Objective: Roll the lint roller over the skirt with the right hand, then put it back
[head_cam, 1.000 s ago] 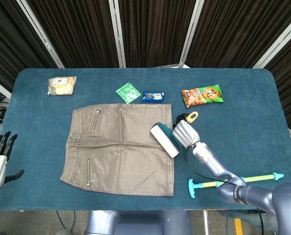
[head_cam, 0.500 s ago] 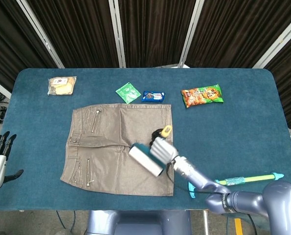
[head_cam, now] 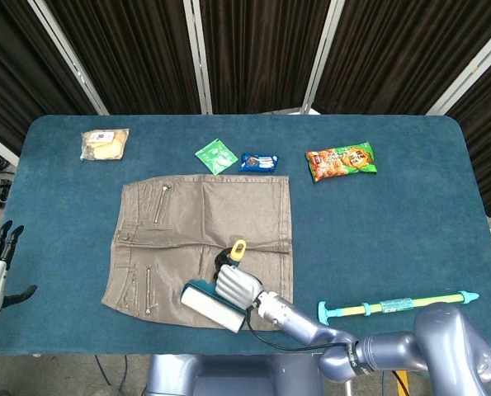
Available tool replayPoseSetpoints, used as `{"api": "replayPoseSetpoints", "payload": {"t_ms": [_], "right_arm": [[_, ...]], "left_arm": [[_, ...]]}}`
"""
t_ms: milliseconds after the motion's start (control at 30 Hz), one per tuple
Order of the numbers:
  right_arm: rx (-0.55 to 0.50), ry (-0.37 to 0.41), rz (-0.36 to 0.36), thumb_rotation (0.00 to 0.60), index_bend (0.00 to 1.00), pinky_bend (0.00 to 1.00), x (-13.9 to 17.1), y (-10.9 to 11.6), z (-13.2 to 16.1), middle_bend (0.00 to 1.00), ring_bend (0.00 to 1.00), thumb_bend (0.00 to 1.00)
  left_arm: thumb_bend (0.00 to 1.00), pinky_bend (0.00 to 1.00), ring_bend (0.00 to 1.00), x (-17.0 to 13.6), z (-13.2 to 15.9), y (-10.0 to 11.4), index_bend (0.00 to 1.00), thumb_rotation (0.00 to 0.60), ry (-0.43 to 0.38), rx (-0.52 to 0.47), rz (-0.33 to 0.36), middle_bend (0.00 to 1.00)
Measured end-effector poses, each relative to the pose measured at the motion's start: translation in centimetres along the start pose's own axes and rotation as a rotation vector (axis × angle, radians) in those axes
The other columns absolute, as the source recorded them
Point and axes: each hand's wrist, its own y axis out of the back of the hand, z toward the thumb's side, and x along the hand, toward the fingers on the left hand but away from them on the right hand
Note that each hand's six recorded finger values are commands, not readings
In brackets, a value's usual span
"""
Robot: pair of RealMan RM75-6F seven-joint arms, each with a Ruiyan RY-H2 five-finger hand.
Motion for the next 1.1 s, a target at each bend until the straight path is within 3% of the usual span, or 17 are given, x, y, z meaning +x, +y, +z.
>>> {"api": "replayPoseSetpoints", "payload": {"t_ms": [267, 500, 833, 933, 1100], "right_arm": [[0.032, -0.067, 0.071, 0.600, 0.41, 0.39, 1.0, -3.2, -3.0, 0.42, 0.30, 0.95], [0.055, -0.174, 0.198, 0.600, 0.41, 0.39, 3.6, -8.5, -7.8, 0.42, 0.30, 0.95], [0.043, -0.301, 0.373, 0.600, 0.41, 0.39, 7.3, -15.2, -11.9, 0.42, 0.30, 0.95], [0.039, -0.315, 0.397, 0.600, 0.41, 0.39, 8.2, -16.2, -12.4, 0.42, 0.30, 0.95], [0.027, -0.297, 0.377, 0.600, 0.41, 0.39, 8.0, -15.9, -11.6, 0.42, 0.30, 0.95]], "left_arm": [[0.00, 0.00, 0.00, 0.0, 0.1, -0.2, 0.00, 0.600, -0.002, 0.005, -0.006, 0.00], [0.00, 0.00, 0.00, -0.1, 0.5, -0.4, 0.00, 0.600, -0.011, 0.009, -0.009, 0.00], [0.00, 0.00, 0.00, -0.1, 0.9, -0.6, 0.00, 0.600, -0.015, 0.019, -0.013, 0.00], [0.00, 0.00, 0.00, 0.0, 1.0, -0.7, 0.00, 0.600, -0.015, 0.020, -0.015, 0.00], [0.00, 0.00, 0.00, 0.0, 1.0, -0.7, 0.00, 0.600, -0.014, 0.021, -0.015, 0.00]]}}
